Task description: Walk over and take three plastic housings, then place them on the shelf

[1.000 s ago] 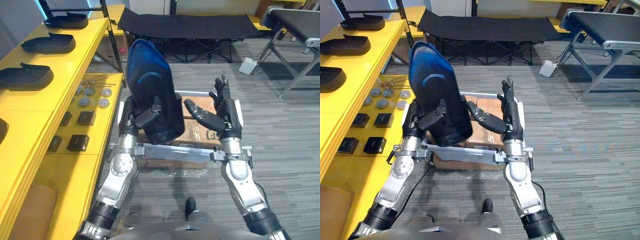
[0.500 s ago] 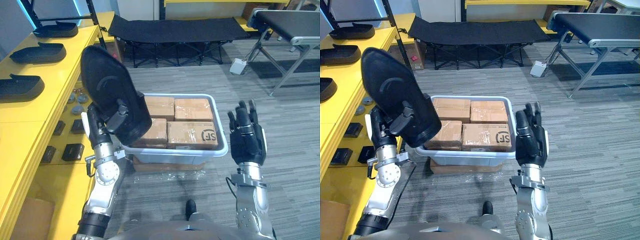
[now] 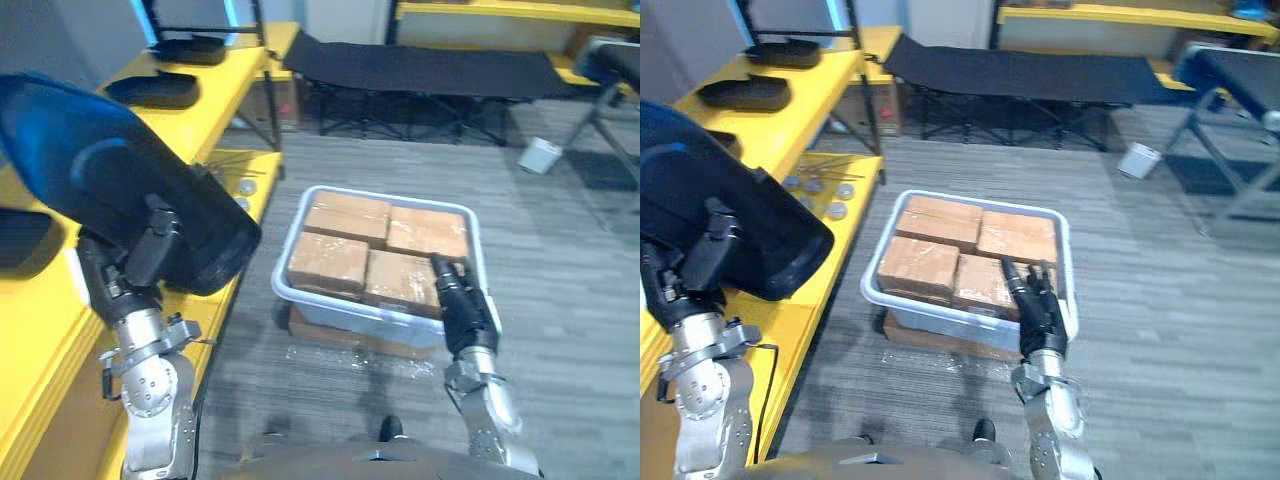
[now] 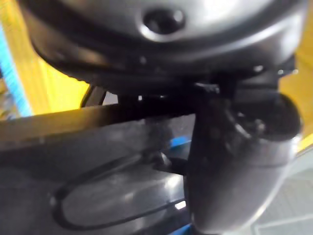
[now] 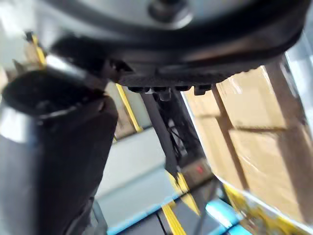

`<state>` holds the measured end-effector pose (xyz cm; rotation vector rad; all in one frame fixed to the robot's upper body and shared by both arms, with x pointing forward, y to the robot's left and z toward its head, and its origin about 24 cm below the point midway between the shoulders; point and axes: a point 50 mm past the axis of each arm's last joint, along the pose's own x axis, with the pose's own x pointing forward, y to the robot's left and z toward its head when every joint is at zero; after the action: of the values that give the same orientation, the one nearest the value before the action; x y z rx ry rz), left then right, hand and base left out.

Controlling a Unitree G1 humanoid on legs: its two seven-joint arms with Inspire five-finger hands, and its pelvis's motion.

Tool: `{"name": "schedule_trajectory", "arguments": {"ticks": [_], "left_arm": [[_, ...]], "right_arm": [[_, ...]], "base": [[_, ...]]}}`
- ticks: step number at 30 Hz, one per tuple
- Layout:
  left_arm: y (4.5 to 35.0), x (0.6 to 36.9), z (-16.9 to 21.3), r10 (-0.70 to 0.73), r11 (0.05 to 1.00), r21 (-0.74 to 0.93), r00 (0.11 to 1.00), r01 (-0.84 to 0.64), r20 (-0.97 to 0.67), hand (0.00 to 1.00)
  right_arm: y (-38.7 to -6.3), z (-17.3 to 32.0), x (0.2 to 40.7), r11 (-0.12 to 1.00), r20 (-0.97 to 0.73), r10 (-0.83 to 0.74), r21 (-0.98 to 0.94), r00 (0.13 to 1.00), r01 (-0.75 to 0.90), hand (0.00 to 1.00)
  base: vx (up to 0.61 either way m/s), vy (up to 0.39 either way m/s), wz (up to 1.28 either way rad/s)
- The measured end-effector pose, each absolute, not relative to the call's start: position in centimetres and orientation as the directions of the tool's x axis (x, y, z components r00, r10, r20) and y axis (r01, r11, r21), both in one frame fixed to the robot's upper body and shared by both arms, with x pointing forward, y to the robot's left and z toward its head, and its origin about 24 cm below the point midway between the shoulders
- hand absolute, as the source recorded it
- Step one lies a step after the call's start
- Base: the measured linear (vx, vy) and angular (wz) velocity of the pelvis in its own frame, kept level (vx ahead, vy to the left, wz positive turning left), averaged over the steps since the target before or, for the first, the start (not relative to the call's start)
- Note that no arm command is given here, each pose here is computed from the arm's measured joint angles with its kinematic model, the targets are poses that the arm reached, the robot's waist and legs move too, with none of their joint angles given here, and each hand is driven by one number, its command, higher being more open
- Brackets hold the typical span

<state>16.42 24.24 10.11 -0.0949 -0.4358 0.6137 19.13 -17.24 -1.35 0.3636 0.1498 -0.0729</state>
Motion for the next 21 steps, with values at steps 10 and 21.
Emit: {"name": "schedule_trajectory", "arguments": {"ticks": [10, 21], "left_arm": [[24.2, 13.7, 7.6, 0.557, 0.831, -0.147, 0.794, -0.537, 0.243, 0.00], [24.0, 13.4, 7.5, 0.486, 0.874, -0.117, 0.836, -0.472, 0.256, 0.00]], "right_arm": [[-16.3, -0.7, 21.3, 0.930, -0.109, 0.101, 0.363, 0.989, -0.055, 1.00], [-14.9, -1.4, 20.7, 0.819, -0.055, 0.205, 0.556, 0.977, -0.141, 1.00]], "base": [[-0.02, 0.016, 1.22], [0.01, 0.079, 0.00]]}}
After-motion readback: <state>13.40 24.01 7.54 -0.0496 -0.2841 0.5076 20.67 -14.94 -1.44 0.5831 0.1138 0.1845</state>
